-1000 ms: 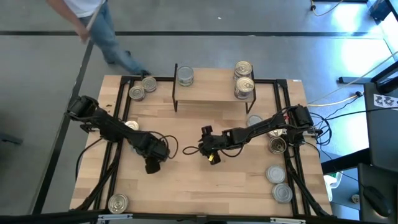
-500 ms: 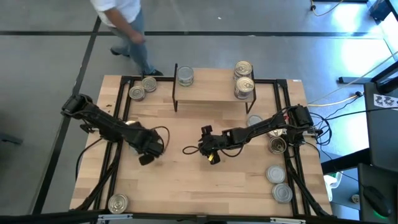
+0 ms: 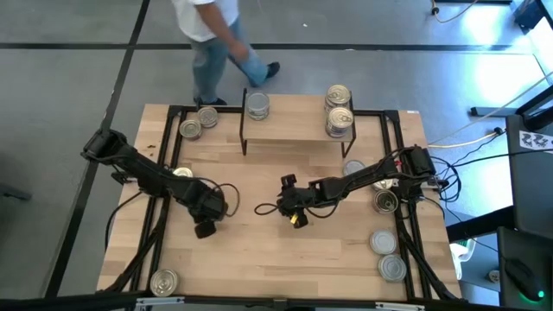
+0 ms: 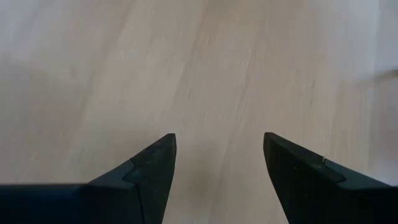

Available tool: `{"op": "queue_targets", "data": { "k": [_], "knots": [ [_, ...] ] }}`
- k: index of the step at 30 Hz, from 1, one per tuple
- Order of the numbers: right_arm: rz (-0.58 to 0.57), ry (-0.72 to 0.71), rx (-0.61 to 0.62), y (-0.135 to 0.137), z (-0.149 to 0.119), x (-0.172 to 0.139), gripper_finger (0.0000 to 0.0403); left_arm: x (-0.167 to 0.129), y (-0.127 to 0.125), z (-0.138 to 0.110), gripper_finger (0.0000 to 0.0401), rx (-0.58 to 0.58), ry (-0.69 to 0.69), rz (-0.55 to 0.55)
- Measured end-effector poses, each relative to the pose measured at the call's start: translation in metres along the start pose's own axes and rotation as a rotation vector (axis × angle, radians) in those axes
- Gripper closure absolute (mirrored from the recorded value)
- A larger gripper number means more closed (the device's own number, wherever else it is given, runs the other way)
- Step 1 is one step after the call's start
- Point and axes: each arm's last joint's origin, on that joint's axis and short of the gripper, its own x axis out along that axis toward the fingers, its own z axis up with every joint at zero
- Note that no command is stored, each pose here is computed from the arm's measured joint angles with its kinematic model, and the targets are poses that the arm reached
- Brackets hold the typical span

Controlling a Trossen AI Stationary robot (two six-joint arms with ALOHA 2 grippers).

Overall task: Stack canned seafood by type on shelf
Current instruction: Put the green white tuna can on the shelf

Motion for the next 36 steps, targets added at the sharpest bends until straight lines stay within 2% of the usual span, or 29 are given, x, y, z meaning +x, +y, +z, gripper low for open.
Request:
{"op": "queue_targets", "data": {
  "k": [5, 9, 17, 22, 25, 29, 31, 36],
  "knots": [
    [0.035, 0.110, -0.015, 0.005, -0.009, -0.009, 0.0162, 0.000, -0.012, 0.019, 0.0369, 0.115, -0.218, -0.094],
    [0.053, 0.174, 0.002, 0.006, -0.013, -0.019, 0.0162, 0.004, -0.016, 0.036, 0.0380, 0.208, -0.348, -0.099],
    [0.060, 0.209, 0.022, 0.004, -0.015, -0.030, 0.0162, 0.024, -0.024, 0.084, 0.0399, 0.301, -0.573, -0.169],
    [0.061, 0.222, 0.021, 0.003, -0.016, -0.032, 0.0162, 0.019, -0.032, 0.106, 0.0398, 0.366, -0.681, -0.184],
    [0.044, 0.232, 0.016, 0.001, -0.016, -0.036, 0.0162, 0.008, -0.035, 0.109, 0.0400, 0.401, -0.680, -0.153],
    [0.008, 0.215, 0.020, 0.000, -0.014, -0.036, 0.0162, -0.010, -0.036, 0.100, 0.0400, 0.423, -0.704, -0.094],
    [0.000, 0.181, 0.036, -0.001, -0.011, -0.035, 0.0162, -0.007, -0.034, 0.093, 0.0400, 0.431, -0.702, -0.039],
    [-0.007, 0.066, 0.068, -0.003, 0.000, -0.033, 0.0162, 0.007, -0.021, 0.086, 0.0400, 0.417, -0.812, -0.068]
  ]
}}
